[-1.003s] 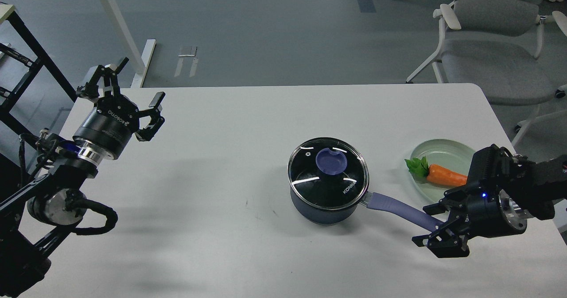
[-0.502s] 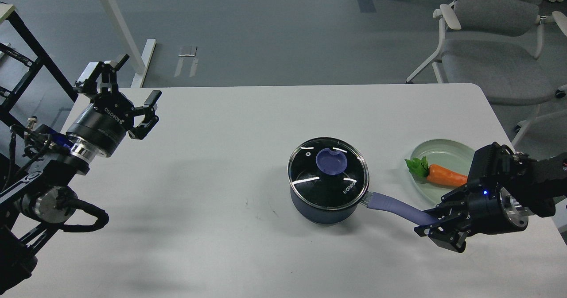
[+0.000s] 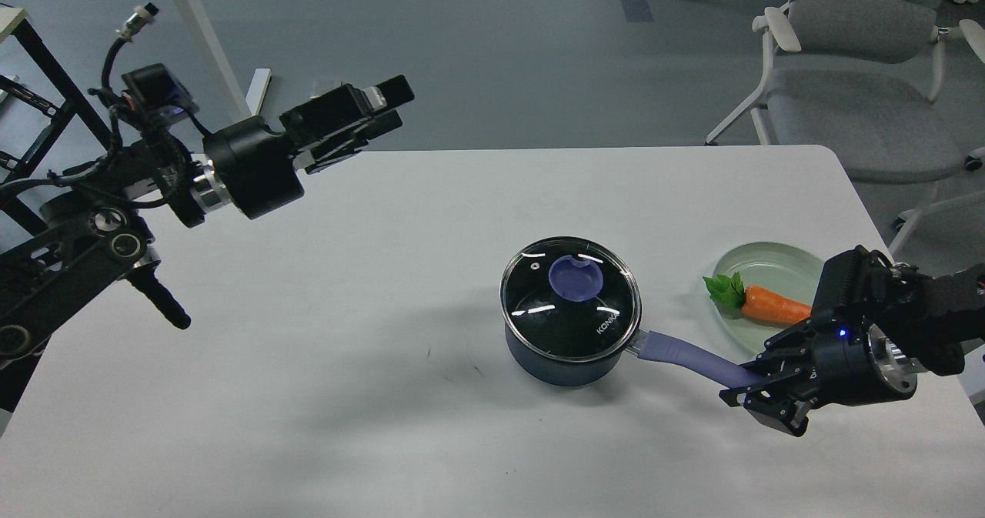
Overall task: Open pot lid
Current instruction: 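Raise the left arm and swing its gripper over the pot lid, then lower the left gripper and grasp the purple lid knob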
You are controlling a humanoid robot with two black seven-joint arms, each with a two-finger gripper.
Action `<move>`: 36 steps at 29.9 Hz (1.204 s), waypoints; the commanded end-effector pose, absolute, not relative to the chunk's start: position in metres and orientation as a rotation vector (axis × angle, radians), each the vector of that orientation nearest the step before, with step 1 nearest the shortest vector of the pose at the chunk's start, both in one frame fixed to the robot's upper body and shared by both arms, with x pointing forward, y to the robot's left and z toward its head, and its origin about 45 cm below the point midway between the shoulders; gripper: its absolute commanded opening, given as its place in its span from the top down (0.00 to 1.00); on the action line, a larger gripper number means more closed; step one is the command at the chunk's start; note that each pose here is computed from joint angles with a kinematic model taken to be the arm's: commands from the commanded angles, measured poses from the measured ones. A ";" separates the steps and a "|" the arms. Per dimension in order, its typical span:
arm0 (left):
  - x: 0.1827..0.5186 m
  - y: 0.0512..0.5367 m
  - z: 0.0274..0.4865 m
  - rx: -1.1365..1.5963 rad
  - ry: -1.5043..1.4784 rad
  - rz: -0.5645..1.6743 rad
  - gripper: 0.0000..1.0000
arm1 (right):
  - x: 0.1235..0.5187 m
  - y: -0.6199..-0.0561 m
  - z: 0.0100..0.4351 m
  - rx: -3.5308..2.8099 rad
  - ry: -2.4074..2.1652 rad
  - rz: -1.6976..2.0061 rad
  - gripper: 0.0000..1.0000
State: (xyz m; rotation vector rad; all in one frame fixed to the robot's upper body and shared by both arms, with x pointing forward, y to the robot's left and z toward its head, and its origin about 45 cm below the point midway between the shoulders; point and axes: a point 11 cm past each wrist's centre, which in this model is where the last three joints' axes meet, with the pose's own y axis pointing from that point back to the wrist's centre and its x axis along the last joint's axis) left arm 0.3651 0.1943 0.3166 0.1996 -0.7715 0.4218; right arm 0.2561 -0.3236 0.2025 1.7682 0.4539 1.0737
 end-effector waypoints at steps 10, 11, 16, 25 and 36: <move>0.347 0.088 0.267 0.410 -1.374 -0.064 0.01 | 0.256 -0.324 0.202 1.772 0.451 1.067 0.69; 0.347 0.085 0.264 0.416 -1.385 -0.074 0.01 | 0.255 -0.324 0.202 1.773 0.451 1.070 0.69; 0.346 0.064 0.250 0.434 -1.470 -0.149 0.01 | 0.255 -0.324 0.202 1.773 0.452 1.069 0.69; 0.349 0.032 0.221 0.464 -1.480 -0.214 0.01 | 0.256 -0.325 0.202 1.772 0.448 1.067 0.69; 0.357 0.029 0.203 0.518 -1.509 -0.232 0.01 | 0.255 -0.326 0.202 1.773 0.449 1.064 0.69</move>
